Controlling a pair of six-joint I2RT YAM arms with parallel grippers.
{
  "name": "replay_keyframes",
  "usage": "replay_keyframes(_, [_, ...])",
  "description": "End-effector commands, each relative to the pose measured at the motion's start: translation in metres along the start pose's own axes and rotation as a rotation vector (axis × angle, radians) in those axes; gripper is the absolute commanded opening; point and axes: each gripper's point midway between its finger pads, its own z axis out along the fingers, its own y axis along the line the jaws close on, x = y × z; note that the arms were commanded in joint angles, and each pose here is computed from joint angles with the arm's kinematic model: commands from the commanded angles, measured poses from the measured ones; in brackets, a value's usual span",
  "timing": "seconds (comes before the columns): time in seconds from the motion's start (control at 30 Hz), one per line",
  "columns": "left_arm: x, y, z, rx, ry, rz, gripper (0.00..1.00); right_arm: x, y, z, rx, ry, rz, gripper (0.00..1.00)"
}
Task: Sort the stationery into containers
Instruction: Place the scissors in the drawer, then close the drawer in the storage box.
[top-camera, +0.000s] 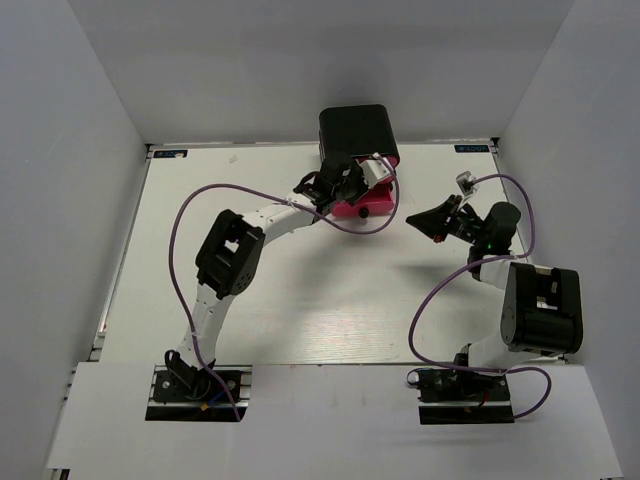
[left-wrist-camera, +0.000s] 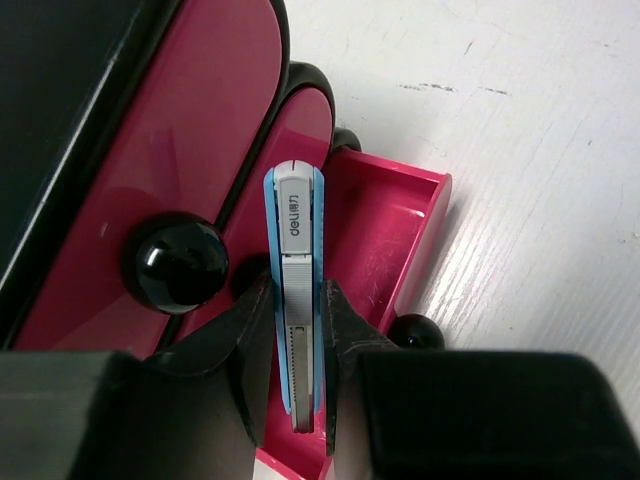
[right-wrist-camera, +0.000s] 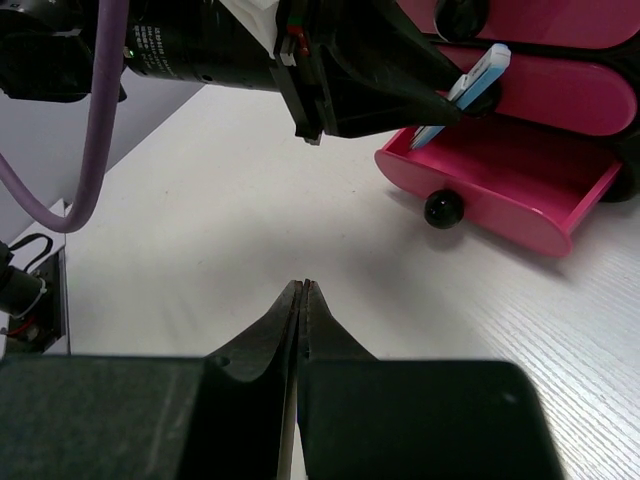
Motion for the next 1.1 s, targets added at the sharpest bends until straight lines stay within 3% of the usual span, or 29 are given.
replay_keyframes(0.0, [-0.03, 0.012, -0.018, -0.015, -0.066, 0.032, 0.01, -0.009, 0.003, -0.002, -0.007, -0.017, -0.062, 0.0])
replay_keyframes(0.13, [-0.02, 0.011, -0.027, -0.04, -0.053, 0.031, 0.2, -0.009, 0.001, -0.002, -0.006, -0.015, -0.061, 0.0])
replay_keyframes(0.33, [-0.023, 0.013, -0.033, -0.054, -0.058, 0.033, 0.4, -0.008, 0.0, -0.001, -0.009, -0.01, -0.062, 0.0])
replay_keyframes(0.43, [-0.034, 0.016, -0.036, -0.079, -0.078, 0.04, 0.64, -0.005, 0.001, -0.001, -0.014, -0.001, -0.065, 0.0])
replay_keyframes(0.5, [-0.052, 0.02, -0.039, -0.1, -0.118, 0.049, 0.89, -0.003, 0.002, -0.001, -0.02, 0.009, -0.057, 0.01])
replay_keyframes(0.57, [-0.069, 0.029, -0.044, -0.127, -0.147, 0.043, 0.96, 0.0, 0.001, -0.001, -0.02, 0.025, -0.048, 0.08])
replay_keyframes(0.77, [-0.128, 0.059, -0.089, -0.234, -0.257, -0.062, 0.99, 0.005, -0.012, 0.008, -0.013, 0.084, -0.04, 0.25])
replay_keyframes(0.9, [-0.119, 0.067, -0.131, -0.311, -0.205, -0.288, 0.99, 0.021, -0.028, 0.025, 0.042, 0.159, 0.054, 0.3])
replay_keyframes(0.93, [-0.116, 0.063, -0.14, -0.304, -0.207, -0.412, 0.99, 0.027, -0.029, 0.028, 0.059, 0.179, 0.126, 0.3])
replay_keyframes(1.07, [-0.061, 0.03, -0.18, -0.328, -0.106, -0.598, 0.99, 0.051, -0.043, 0.057, 0.134, 0.247, 0.332, 0.33])
